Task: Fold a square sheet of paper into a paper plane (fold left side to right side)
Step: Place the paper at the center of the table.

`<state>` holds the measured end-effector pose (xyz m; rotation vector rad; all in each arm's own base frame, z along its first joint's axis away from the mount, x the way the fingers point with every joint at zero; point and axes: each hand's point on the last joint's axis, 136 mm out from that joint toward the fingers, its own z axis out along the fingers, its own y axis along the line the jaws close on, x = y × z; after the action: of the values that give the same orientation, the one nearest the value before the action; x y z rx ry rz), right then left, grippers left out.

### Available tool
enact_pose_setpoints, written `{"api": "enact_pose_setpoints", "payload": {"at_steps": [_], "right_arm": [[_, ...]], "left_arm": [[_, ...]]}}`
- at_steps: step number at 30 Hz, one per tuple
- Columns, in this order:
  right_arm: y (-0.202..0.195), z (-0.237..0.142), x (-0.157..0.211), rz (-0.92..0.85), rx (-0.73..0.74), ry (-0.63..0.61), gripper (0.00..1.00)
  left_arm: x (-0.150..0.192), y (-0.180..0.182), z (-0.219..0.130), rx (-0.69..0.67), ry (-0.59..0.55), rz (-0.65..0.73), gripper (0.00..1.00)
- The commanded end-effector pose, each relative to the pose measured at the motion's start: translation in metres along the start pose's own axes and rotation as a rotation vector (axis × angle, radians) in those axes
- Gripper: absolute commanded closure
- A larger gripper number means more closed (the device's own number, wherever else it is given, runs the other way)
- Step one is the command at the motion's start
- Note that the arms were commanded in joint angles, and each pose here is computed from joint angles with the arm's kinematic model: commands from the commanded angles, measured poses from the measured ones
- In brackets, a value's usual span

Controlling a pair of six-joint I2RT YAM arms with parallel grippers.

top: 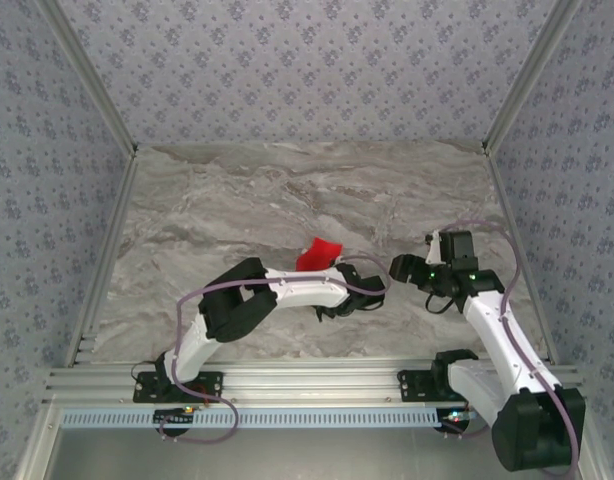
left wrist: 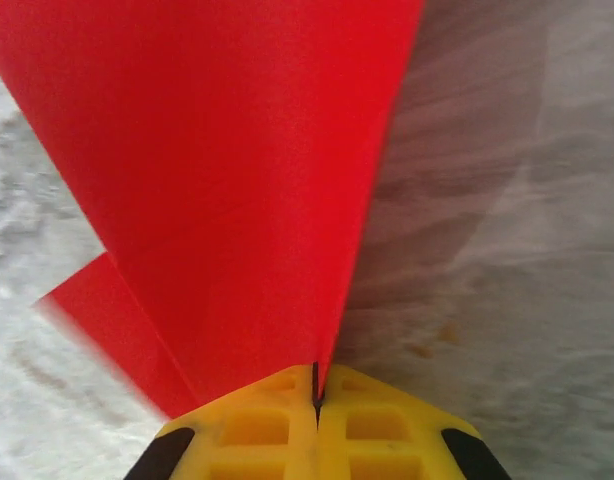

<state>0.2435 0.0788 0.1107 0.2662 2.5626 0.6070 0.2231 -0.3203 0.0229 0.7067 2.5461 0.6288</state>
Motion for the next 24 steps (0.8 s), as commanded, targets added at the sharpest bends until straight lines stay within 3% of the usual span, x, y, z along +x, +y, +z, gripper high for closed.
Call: {"api": "enact_pose_setpoints", "payload": {"at_steps": [1, 17, 24], "right_arm": [[0.016, 0.01, 0.008, -0.011, -0.123, 0.059, 0.21], [0.031, 0.043, 0.026, -0.039, -0.246, 0.153, 0.21], [0.041, 0.054, 0.033, -0.082, -0.253, 0.188, 0.21]], "left_arm": [[-0.015, -0.021, -0.019, 0.192, -0.031, -0.05, 1.0], [-0.03, -0.024, -0.036, 0.518, -0.056, -0.244, 1.0], [-0.032, 0.002, -0.04, 0.492, -0.079, -0.288, 1.0]]}}
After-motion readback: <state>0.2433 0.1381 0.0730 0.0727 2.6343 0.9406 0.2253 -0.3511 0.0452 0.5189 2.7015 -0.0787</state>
